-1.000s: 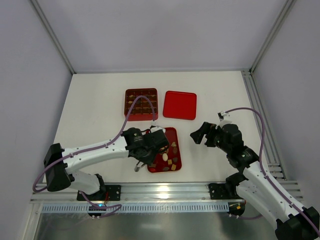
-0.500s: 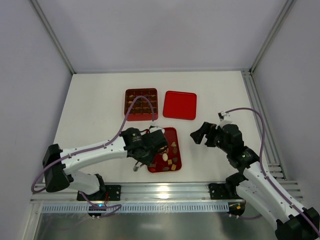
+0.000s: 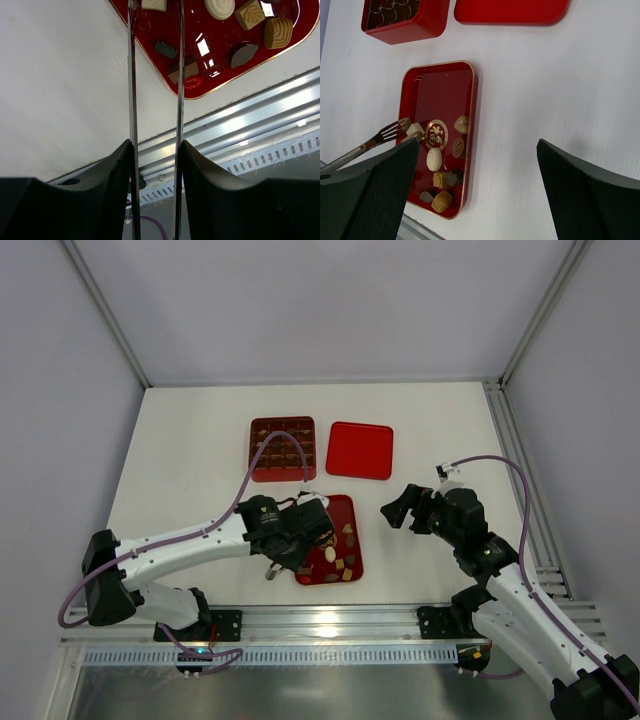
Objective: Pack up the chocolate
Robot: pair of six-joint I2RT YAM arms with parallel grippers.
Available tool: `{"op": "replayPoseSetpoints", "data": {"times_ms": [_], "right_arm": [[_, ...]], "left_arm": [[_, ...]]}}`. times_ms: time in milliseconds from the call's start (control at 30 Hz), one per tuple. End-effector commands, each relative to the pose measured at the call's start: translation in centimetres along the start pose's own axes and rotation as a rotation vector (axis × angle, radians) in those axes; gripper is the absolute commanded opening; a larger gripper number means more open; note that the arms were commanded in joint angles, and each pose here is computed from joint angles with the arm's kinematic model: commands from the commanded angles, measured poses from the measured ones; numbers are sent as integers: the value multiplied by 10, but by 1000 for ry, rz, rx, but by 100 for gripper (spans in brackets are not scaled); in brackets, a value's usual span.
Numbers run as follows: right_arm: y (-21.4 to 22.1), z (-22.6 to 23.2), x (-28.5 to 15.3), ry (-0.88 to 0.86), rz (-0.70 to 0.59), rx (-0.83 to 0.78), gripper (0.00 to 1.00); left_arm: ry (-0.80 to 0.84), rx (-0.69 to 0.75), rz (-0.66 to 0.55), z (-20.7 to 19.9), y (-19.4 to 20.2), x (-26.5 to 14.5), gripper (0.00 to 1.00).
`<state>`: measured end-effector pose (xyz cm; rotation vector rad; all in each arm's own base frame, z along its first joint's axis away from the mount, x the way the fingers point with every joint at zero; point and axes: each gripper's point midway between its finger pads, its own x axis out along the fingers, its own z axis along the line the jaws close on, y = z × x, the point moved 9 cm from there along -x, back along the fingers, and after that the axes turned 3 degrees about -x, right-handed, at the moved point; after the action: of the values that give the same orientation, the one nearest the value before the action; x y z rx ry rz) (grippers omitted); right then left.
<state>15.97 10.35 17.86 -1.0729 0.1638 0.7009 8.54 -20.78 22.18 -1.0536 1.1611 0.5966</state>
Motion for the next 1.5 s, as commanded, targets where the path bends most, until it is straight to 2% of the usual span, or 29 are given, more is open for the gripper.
{"op": "replayPoseSetpoints", "data": {"times_ms": [0, 800, 1167, 1467], "right_arm": [[-4, 3, -1, -13, -32, 8, 100], [-5, 3, -1, -11, -35, 8, 100], [-4, 3, -1, -14, -32, 9, 100], [-4, 3, -1, -13, -32, 8, 100]], "left_arm": [[10, 21, -11, -1, -1, -4, 42], [5, 27, 4, 3, 2, 2, 43], [24, 26, -3, 4, 3, -2, 34], [16, 5, -67, 7, -7, -17, 30]]}}
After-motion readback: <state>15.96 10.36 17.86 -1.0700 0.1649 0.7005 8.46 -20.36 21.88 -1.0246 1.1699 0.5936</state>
